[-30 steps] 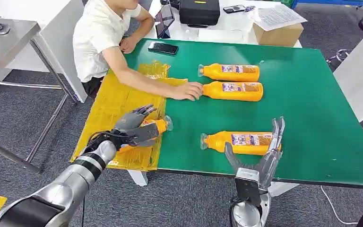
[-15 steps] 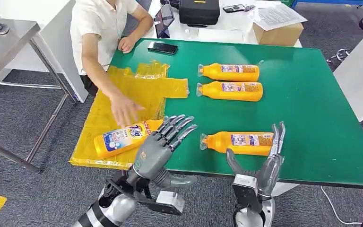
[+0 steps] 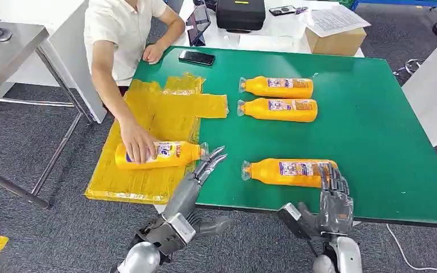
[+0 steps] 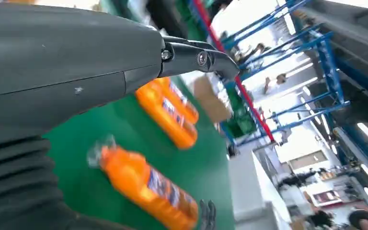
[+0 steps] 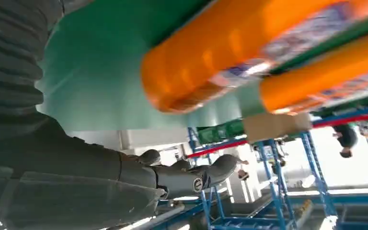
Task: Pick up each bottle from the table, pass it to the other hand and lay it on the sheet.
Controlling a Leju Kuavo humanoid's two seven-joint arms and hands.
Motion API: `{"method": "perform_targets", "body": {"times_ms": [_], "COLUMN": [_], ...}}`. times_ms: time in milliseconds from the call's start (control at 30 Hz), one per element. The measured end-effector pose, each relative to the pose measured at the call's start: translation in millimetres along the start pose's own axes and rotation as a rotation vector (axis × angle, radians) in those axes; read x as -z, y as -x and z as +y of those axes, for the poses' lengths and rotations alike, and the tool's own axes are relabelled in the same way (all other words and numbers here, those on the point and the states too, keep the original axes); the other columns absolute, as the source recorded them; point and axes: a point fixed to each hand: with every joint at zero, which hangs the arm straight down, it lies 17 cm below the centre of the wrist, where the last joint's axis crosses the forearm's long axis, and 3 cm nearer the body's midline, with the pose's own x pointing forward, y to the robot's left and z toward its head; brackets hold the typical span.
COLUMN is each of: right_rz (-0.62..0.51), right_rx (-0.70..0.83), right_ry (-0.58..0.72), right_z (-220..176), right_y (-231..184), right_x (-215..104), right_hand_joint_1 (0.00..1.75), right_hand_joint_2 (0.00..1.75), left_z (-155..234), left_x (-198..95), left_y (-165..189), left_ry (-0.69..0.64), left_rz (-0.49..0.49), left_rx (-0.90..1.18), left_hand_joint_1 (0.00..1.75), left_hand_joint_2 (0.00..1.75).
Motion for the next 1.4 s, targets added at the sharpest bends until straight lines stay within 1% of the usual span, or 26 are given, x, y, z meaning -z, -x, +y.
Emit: {"method": "perform_targets", "body": {"times_ms": [167, 300, 367, 467, 567, 700, 1100, 1300, 1400], "right_rz": [0.023, 0.071, 0.083, 0.069, 0.031, 0.000, -0.081, -0.092, -0.079], "right_rx": [-0.048, -0.089, -0.125, -0.198, -0.263, -0.306, -0.312, -0.307, -0.284], "right_ry": [-0.034, -0.081, -0.096, -0.125, -0.133, -0.134, -0.150, -0.157, -0.163], "right_z": [6.9, 20.0, 22.8, 27.4, 26.2, 25.3, 35.0, 38.1, 40.9], "right_y": [26.4, 49.8, 60.3, 70.9, 70.8, 65.9, 43.0, 39.4, 40.1], "right_x": [-0.1, 1.9, 10.4, 17.0, 24.5, 33.6, 51.4, 52.4, 55.9], "right_hand_joint_1": [0.00, 0.00, 0.00, 0.00, 0.00, 0.00, 0.00, 0.00, 0.00], "right_hand_joint_2": [1.75, 1.75, 1.75, 1.75, 1.75, 1.75, 1.75, 1.75, 1.75], "left_z": [-2.7, 2.3, 5.9, 9.5, 9.8, 9.3, 7.4, 7.9, 7.7], "left_x": [-1.7, -1.6, -2.1, -2.9, -3.3, 0.2, 4.6, 4.7, 4.8], "left_y": [7.1, 26.2, 39.6, 49.4, 52.7, 52.1, 49.5, 49.5, 49.2], "left_ry": [-0.007, -0.042, -0.059, -0.073, -0.074, -0.076, -0.084, -0.086, -0.084], "left_rz": [0.030, 0.130, 0.185, 0.211, 0.213, 0.204, 0.187, 0.187, 0.185], "left_rx": [-0.044, -0.198, -0.278, -0.310, -0.305, -0.287, -0.265, -0.264, -0.257], "left_hand_joint_1": [0.00, 0.00, 0.00, 0.00, 0.00, 0.00, 0.00, 0.00, 0.00], "left_hand_joint_2": [1.75, 1.75, 1.75, 1.75, 1.75, 1.75, 1.75, 1.75, 1.75]}}
